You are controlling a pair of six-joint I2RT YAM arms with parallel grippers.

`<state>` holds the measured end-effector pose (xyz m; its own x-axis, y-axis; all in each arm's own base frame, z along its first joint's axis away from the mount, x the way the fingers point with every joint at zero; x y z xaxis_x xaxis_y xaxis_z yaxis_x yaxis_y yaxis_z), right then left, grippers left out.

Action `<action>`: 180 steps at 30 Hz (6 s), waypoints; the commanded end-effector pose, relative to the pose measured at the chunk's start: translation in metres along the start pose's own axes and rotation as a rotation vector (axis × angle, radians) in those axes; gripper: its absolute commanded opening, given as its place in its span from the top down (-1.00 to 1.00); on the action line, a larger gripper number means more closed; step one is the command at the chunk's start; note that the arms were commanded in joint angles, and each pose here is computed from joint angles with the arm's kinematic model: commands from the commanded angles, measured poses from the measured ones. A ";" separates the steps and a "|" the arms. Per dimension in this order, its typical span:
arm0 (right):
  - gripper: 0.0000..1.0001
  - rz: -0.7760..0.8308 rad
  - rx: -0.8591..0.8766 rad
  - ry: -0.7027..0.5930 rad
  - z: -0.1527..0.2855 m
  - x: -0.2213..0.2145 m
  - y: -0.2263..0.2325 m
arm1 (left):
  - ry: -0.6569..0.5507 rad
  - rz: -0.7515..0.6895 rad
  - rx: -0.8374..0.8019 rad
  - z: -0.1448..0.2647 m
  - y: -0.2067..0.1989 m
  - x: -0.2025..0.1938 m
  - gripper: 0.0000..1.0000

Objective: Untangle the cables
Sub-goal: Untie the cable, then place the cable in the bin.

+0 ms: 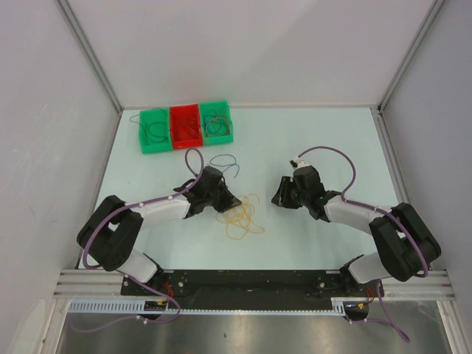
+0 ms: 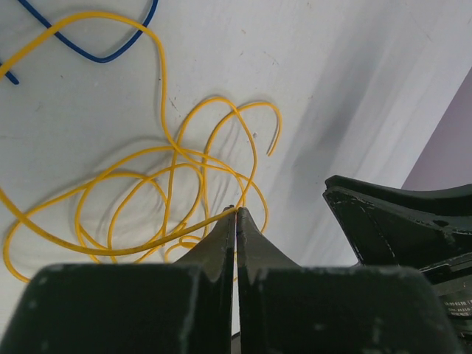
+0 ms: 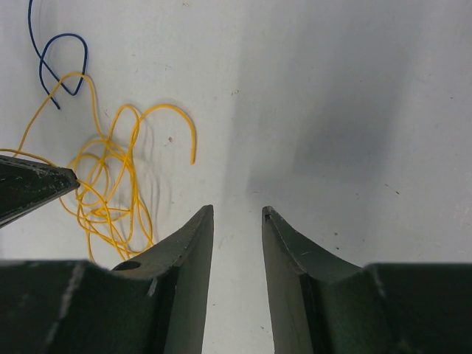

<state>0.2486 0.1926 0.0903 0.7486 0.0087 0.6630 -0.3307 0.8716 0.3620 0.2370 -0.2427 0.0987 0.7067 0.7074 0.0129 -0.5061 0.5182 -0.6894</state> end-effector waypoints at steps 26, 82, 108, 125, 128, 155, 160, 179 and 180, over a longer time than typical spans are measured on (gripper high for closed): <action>0.25 -0.035 0.025 -0.013 -0.004 0.005 -0.004 | 0.079 -0.671 -0.802 0.270 -0.261 -0.017 0.99; -0.36 0.254 0.187 -0.556 0.054 0.144 0.137 | 0.245 -0.956 -1.247 0.360 -0.305 -0.008 0.99; 0.00 0.212 0.007 -0.114 -0.051 0.012 0.117 | -0.129 -1.005 -1.474 0.482 -0.325 0.053 0.99; -0.39 0.081 -0.243 0.010 -0.036 -0.007 0.052 | -0.376 -0.959 -1.490 0.520 -0.321 0.090 0.99; -0.41 0.028 -0.293 0.007 -0.020 0.001 0.029 | -0.369 -0.958 -1.485 0.518 -0.320 0.090 0.99; -0.40 0.182 -0.135 -0.373 0.075 0.045 0.074 | -0.310 -0.816 -1.328 0.427 -0.324 0.170 0.99; -0.40 0.193 -0.175 -0.337 0.052 0.013 0.052 | -0.341 -0.802 -1.349 0.425 -0.338 0.186 0.99; -0.36 0.074 0.007 -0.315 0.035 0.004 0.021 | -0.699 -0.847 -1.338 0.451 -0.341 0.222 0.99; -0.36 0.058 0.017 -0.319 0.035 0.006 0.019 | -0.733 -0.854 -1.320 0.453 -0.339 0.228 1.00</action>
<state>0.2209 0.1880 0.1098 0.5354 -0.0056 0.8446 -0.3435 0.9121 0.2238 0.3654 -0.0564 0.6416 0.1595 0.7197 0.6757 0.8274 0.2759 -0.4892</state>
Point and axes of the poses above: each gripper's point midway between its finger pads, its own z axis back along the fingers, its own y axis along the line the jaws close on, x = y × z, the point moved 6 cm from there along z, back along the fingers, and after that the axes turned 12 degrees about z, right-handed, at the moved point
